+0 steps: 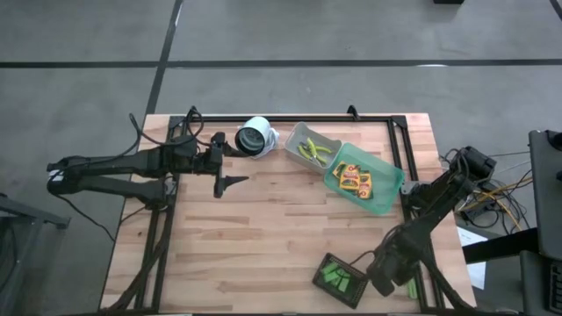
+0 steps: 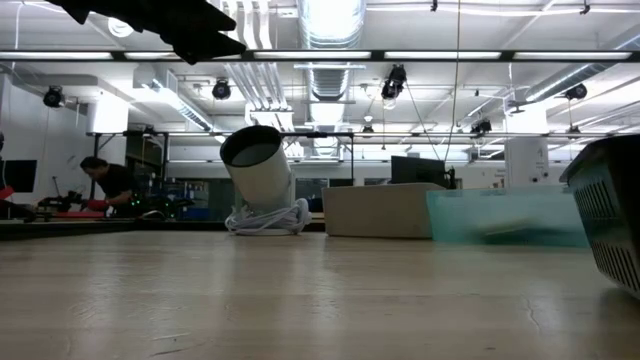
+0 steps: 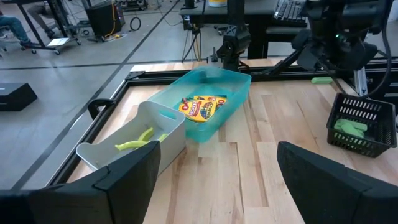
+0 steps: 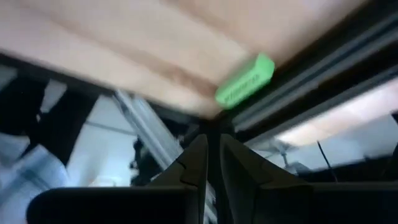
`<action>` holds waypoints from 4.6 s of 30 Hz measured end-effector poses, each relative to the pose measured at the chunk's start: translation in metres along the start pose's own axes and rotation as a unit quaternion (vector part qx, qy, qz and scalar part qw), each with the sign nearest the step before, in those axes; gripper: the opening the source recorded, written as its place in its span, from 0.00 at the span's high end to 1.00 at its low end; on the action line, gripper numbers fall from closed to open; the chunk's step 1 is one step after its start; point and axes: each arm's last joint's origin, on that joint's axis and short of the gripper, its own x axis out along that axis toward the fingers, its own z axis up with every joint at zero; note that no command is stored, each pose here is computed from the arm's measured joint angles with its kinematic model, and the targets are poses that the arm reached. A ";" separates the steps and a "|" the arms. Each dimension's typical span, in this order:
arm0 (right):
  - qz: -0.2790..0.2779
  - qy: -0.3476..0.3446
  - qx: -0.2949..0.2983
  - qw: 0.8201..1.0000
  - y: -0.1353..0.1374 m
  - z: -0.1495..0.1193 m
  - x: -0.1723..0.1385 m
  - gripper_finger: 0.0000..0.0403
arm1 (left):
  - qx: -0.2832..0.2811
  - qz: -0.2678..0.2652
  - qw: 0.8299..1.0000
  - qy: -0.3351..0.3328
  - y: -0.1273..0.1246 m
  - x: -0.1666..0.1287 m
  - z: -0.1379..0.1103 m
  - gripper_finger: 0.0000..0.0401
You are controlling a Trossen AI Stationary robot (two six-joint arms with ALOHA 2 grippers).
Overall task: Pick & Place School Supplies
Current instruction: Put the green eraser into the black bin
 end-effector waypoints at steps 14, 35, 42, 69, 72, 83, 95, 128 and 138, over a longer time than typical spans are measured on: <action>0.127 -0.051 -0.039 0.990 -0.010 0.024 -0.004 0.89 | 0.000 0.000 1.000 0.000 0.000 0.000 0.000 0.18; 0.155 -0.003 -0.005 0.988 -0.055 0.025 -0.002 0.89 | 0.000 0.000 1.000 0.000 0.000 0.000 0.000 0.18; 0.089 -0.007 -0.124 0.988 -0.046 0.020 0.017 0.89 | 0.000 0.000 1.000 0.001 0.000 0.000 0.000 0.18; -0.099 -0.046 -0.405 0.908 0.000 0.002 0.040 0.89 | 0.000 0.000 1.000 0.004 0.000 0.000 -0.001 0.18; -0.099 -0.046 -0.407 0.907 0.006 0.000 0.042 0.89 | 0.000 0.000 1.000 0.004 0.000 0.000 -0.001 0.18; -0.118 -0.033 -0.433 0.893 0.009 -0.019 0.061 0.89 | 0.000 0.000 1.000 0.004 0.000 0.000 -0.001 0.18; -0.128 -0.024 -0.433 0.892 0.004 -0.024 0.078 0.89 | 0.000 -0.001 1.000 0.004 0.000 0.000 -0.001 0.18; -0.088 -0.149 -0.441 0.881 0.021 -0.015 0.057 0.89 | 0.000 0.000 1.000 0.004 0.000 0.000 -0.001 0.18; -0.091 -0.132 -0.423 0.892 0.010 -0.025 0.045 0.89 | 0.000 0.000 1.000 0.004 0.000 0.000 -0.001 0.18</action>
